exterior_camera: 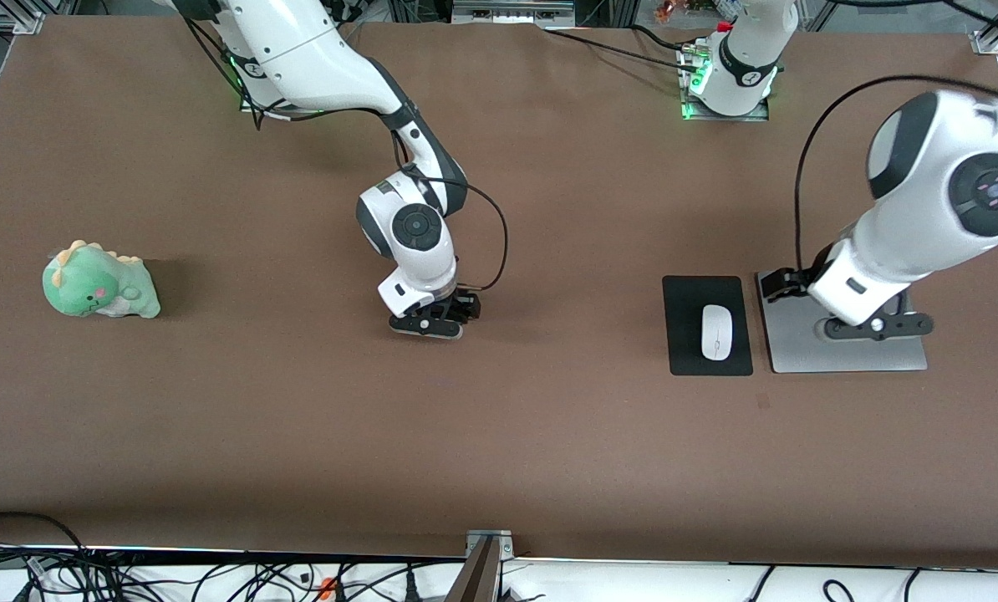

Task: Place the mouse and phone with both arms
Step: 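Release the mouse and raise the left gripper while the right gripper grasps the phone, then carry the black phone with the right gripper toward the green dinosaur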

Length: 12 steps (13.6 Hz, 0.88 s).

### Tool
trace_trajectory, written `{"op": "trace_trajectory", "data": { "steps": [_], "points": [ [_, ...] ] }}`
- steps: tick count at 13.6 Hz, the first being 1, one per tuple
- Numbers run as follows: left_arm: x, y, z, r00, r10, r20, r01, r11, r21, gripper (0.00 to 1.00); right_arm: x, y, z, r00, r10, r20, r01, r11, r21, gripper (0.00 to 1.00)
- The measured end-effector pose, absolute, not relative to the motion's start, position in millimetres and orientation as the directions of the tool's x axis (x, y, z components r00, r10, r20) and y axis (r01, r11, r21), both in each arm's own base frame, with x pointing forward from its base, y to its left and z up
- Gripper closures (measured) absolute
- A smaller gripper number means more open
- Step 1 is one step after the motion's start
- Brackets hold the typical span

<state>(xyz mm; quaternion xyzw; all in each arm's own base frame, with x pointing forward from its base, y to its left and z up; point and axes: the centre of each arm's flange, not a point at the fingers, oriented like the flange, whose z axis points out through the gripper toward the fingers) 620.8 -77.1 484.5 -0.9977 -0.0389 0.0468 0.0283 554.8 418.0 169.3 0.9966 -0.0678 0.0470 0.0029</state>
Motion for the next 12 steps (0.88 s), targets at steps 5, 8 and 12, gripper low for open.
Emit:
{"op": "trace_trajectory", "data": {
  "steps": [5, 8, 12],
  "points": [
    [590.9, -86.8, 566.4, 0.995, 0.051, -0.082, 0.043, -0.995, -0.092, 0.0, 553.1, 423.9, 166.2, 0.987, -0.132, 0.096, -0.132, -0.991, -0.002, 0.03],
    [566.4, -91.9, 599.8, 0.995, 0.05, -0.085, 0.044, -0.996, -0.073, 0.0, 553.5, 426.6, 170.8, 0.987, -0.129, 0.097, -0.129, -0.992, -0.003, 0.19],
    [566.3, -37.3, 609.2, 0.992, 0.097, -0.083, 0.097, -0.995, -0.006, 0.0, 555.8, 423.6, 171.6, 0.988, -0.131, 0.077, -0.133, -0.991, 0.021, 0.19]
  ]
}}
